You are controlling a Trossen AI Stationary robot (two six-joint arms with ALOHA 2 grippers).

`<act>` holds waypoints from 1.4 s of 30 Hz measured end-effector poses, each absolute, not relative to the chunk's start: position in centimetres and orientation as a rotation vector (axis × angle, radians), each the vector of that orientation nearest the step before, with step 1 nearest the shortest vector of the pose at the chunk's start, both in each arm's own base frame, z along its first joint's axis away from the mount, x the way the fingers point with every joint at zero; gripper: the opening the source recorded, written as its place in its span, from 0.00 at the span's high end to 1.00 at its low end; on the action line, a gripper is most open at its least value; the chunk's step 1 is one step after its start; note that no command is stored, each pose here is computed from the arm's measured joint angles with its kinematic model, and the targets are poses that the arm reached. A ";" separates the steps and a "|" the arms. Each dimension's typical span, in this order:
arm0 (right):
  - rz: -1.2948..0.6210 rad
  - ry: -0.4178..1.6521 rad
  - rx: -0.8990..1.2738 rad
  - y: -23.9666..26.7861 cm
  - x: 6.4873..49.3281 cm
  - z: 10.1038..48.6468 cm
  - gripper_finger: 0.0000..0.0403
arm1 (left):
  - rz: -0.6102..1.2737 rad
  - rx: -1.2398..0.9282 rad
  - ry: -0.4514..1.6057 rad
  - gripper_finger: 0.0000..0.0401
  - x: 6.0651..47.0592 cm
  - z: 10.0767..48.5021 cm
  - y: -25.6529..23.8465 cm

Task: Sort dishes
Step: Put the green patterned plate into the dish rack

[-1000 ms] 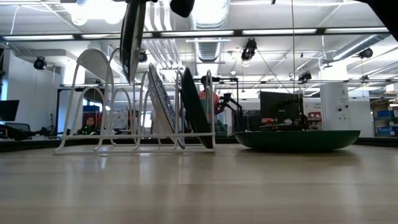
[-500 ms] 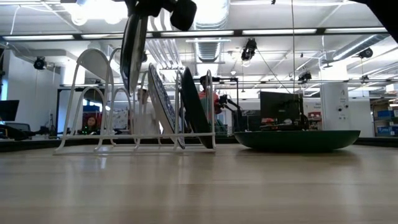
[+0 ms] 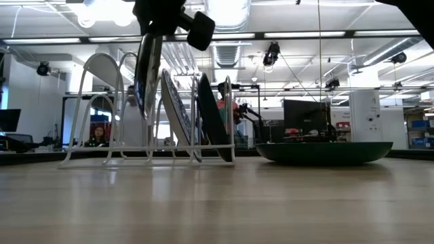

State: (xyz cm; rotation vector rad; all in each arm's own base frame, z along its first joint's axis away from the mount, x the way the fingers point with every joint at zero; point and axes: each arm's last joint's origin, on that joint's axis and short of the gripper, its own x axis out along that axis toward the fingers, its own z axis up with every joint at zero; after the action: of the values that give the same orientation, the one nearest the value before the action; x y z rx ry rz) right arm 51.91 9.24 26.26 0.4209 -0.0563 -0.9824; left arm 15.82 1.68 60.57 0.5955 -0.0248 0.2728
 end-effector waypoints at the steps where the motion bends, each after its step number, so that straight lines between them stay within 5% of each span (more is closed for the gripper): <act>1: -0.982 -0.055 0.426 9.2 51.9 26.1 0.98 | 0.272 0.596 -0.024 0.26 15.9 60.6 1.7; 42: -1.002 -0.033 0.403 7.6 53.8 21.2 0.98 | 0.239 0.568 0.072 0.26 17.9 58.9 1.8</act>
State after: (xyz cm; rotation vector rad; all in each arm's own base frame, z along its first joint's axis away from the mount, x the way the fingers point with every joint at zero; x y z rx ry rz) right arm 53.79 7.58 21.17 0.4027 -0.0331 -1.0018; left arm 17.90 1.82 58.94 0.5684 0.0719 0.2392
